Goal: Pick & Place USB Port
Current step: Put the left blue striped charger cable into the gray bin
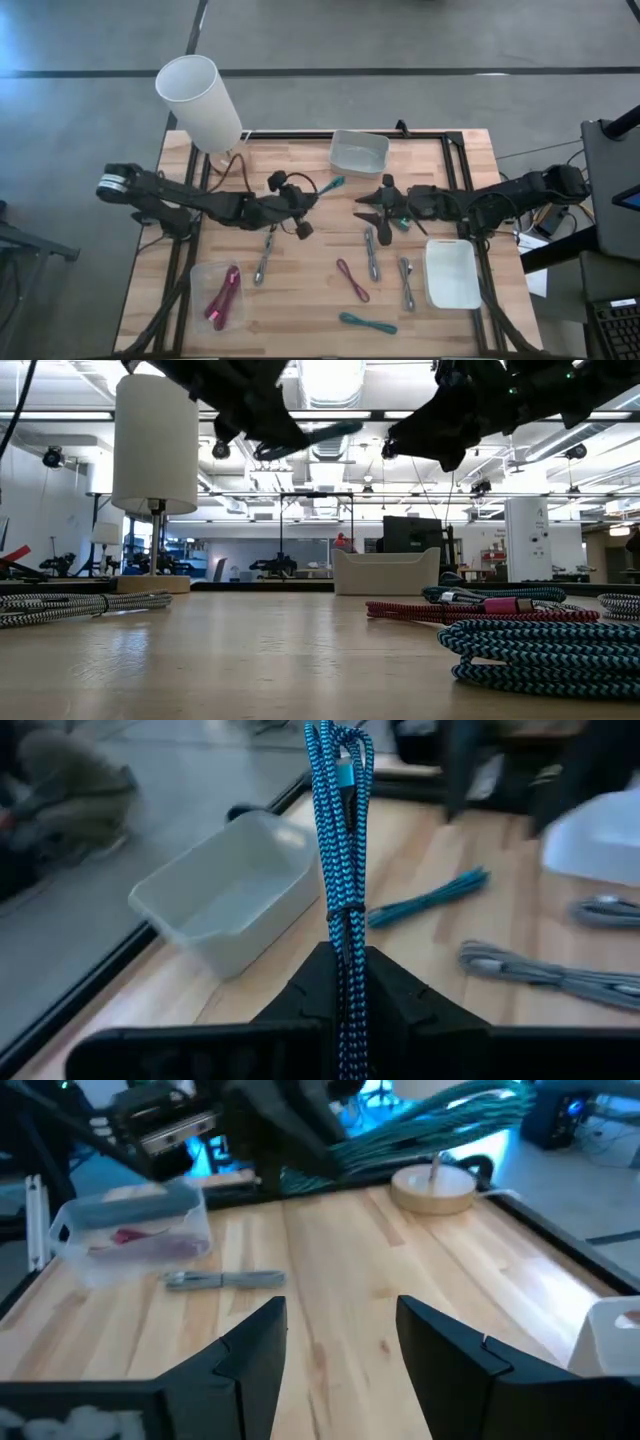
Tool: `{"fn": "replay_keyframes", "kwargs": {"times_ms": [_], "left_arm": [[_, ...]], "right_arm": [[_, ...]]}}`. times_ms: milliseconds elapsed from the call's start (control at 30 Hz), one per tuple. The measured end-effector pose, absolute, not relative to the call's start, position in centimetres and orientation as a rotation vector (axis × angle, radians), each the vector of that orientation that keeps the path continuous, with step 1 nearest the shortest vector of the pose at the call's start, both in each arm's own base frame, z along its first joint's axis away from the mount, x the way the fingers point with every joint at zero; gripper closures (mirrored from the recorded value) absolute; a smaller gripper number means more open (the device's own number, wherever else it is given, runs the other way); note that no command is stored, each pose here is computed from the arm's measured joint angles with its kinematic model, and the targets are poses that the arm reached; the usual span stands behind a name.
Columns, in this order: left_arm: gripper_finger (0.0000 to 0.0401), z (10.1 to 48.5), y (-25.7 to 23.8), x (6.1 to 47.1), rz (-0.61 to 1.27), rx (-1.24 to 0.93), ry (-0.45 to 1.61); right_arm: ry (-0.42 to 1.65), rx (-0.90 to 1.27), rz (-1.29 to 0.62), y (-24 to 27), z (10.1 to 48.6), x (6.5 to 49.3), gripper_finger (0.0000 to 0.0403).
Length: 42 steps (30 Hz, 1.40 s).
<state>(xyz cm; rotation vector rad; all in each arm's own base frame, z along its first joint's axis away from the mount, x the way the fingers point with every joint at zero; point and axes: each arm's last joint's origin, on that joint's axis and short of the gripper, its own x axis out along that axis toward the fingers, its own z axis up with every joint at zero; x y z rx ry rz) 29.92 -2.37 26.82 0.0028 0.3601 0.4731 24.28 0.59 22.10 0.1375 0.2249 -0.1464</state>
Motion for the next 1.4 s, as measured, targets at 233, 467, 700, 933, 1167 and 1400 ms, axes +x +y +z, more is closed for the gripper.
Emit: {"fn": "replay_keyframes", "kwargs": {"times_ms": [233, 467, 700, 933, 1167, 1400], "left_arm": [[0.0374, 26.7, -3.1, 30.1, 0.189, 0.044, 0.147], [0.0375, 26.2, -3.0, 29.8, 0.171, 0.066, 0.068], [0.0374, 26.0, -2.9, 29.8, 0.169, 0.069, 0.070], [0.0374, 25.9, -2.9, 29.7, 0.167, 0.071, 0.074], [0.0374, 25.2, -2.8, 29.5, 0.170, 0.074, 0.094], [0.0375, 25.0, -2.8, 29.4, 0.185, 0.079, 0.079]], "right_arm": [[0.078, 0.142, -0.056, 0.5, 23.6, 24.5, 0.0216], [0.045, 0.131, -0.048, 0.6, 23.9, 24.6, 0.0216], [-0.014, 0.105, -0.035, 0.6, 24.6, 25.4, 0.0216], [0.025, 0.048, -0.028, 0.8, 24.5, 29.0, 0.0216], [0.000, 0.023, -0.016, 0.8, 25.6, 30.0, 0.0216], [0.031, 0.029, -0.013, 0.8, 25.8, 29.1, 0.0234]]}}
